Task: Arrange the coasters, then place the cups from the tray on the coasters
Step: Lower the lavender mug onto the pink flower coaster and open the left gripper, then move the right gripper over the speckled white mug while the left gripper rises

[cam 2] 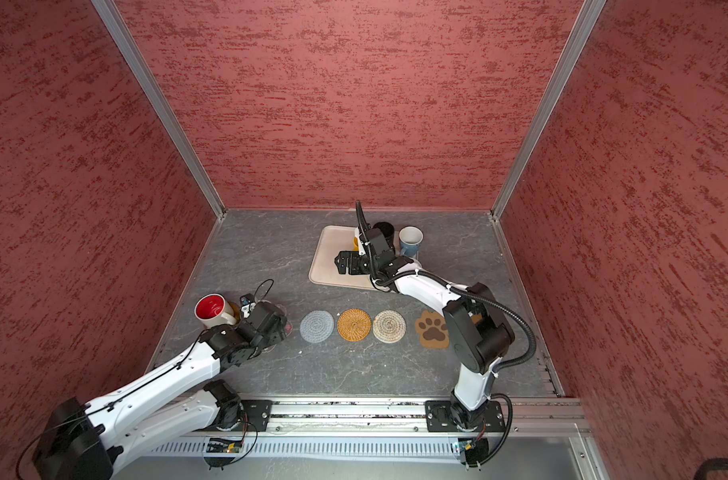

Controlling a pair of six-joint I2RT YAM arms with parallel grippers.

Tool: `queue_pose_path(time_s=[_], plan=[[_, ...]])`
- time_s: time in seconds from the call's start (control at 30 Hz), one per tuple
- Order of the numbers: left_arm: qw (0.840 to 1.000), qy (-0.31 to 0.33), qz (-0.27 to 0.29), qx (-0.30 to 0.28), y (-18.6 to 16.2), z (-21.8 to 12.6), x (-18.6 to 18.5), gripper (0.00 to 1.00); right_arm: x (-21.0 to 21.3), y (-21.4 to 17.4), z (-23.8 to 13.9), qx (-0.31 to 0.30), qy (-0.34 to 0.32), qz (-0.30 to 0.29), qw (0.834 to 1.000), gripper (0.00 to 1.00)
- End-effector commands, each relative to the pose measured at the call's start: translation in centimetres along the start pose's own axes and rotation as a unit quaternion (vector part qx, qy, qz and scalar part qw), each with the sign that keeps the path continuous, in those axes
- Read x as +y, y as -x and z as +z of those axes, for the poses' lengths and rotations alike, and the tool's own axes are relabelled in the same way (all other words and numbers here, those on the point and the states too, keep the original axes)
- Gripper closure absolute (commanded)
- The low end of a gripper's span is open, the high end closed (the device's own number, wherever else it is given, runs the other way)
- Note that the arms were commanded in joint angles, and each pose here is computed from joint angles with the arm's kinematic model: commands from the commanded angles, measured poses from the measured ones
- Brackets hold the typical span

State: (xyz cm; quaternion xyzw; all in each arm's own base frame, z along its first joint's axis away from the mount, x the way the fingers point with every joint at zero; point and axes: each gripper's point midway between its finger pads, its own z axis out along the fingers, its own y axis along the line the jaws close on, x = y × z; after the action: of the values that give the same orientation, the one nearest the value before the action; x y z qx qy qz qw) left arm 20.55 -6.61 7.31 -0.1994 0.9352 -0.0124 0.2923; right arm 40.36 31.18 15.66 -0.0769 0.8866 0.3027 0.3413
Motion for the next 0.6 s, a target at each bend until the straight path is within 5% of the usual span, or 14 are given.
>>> queue_pose_path(time_s=[0.0, 0.23, 0.57], plan=[[1.0, -0.023, 0.01, -0.011, 1.3, -1.6, -0.7, 0.16, 0.9, 1.0, -1.8, -0.017, 0.001, -0.004, 1.0, 0.01], [0.99, -0.101, 0.095, -0.005, 2.7, -5.0, -3.9, 0.0, 0.9, 1.7, -4.1, -0.037, -0.016, -0.009, 0.999, 0.01], [0.976, -0.152, 0.143, -0.068, 6.6, -8.8, -6.7, 0.0, -1.9, -0.1, -6.8, -0.025, -0.085, -0.04, 0.995, 0.04]])
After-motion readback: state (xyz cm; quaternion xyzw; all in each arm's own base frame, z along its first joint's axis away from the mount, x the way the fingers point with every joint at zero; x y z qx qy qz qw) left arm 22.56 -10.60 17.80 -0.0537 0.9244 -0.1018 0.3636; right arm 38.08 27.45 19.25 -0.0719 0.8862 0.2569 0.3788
